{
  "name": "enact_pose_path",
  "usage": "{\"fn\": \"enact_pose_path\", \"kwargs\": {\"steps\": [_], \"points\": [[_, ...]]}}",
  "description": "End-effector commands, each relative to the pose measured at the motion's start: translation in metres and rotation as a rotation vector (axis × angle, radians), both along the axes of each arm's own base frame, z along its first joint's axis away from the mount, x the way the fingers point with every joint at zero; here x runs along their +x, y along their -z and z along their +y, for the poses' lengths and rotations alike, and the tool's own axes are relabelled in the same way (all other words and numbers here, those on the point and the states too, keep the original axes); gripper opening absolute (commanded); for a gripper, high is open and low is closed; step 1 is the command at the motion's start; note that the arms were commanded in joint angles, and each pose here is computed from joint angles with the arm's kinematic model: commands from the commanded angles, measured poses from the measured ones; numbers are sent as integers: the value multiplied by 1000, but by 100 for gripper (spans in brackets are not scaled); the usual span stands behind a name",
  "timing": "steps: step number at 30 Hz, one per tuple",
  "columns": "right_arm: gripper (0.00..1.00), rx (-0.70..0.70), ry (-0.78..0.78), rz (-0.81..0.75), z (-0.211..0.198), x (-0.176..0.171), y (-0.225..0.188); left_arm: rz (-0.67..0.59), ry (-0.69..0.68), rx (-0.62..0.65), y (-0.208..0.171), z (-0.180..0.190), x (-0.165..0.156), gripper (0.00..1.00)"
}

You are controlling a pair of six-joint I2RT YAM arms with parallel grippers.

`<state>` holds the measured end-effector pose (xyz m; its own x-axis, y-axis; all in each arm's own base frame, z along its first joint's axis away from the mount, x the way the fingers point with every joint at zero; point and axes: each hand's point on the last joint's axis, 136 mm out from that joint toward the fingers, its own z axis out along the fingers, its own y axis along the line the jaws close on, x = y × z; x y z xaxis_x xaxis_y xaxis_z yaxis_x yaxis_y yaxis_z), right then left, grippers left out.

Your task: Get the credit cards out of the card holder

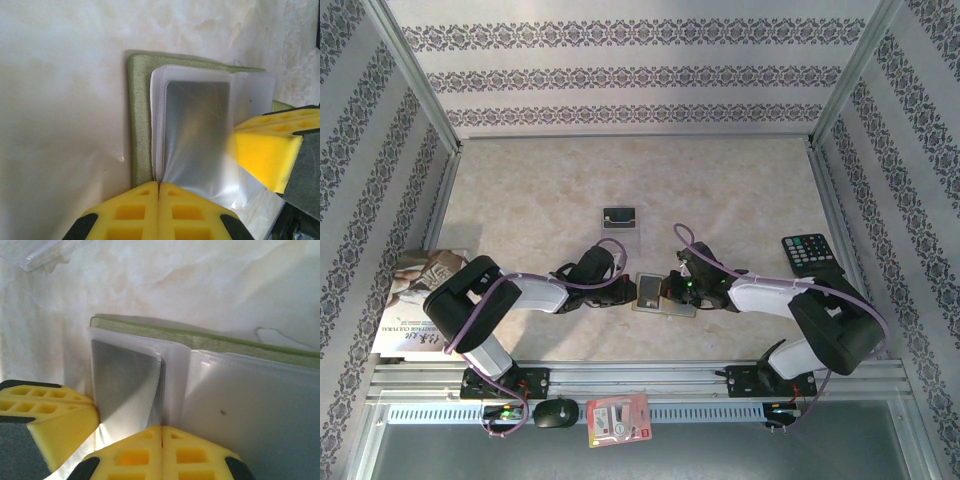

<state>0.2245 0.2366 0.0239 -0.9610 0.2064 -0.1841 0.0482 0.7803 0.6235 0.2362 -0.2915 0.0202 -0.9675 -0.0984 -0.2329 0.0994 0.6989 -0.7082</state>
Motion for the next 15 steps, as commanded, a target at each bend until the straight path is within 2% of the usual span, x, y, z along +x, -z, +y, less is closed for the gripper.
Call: {"fn": "enact_pose_path", "kwargs": {"steps": [1, 4, 5, 10, 15], "points": [[0, -144, 25, -18, -26, -1, 3, 166, 41, 123, 42, 19, -42, 1], [0, -180, 4, -57, -29, 1, -7, 165, 43, 120, 42, 18, -41, 1], [4, -195, -6, -74, -29, 1, -10, 168, 42, 122, 43, 19, -42, 1], [34, -291, -96, -225, -20, 2, -33, 166, 42, 119, 43, 18, -41, 1], [39, -377, -151, -216, -24, 0, -20, 170, 44, 120, 44, 18, -42, 1]]}}
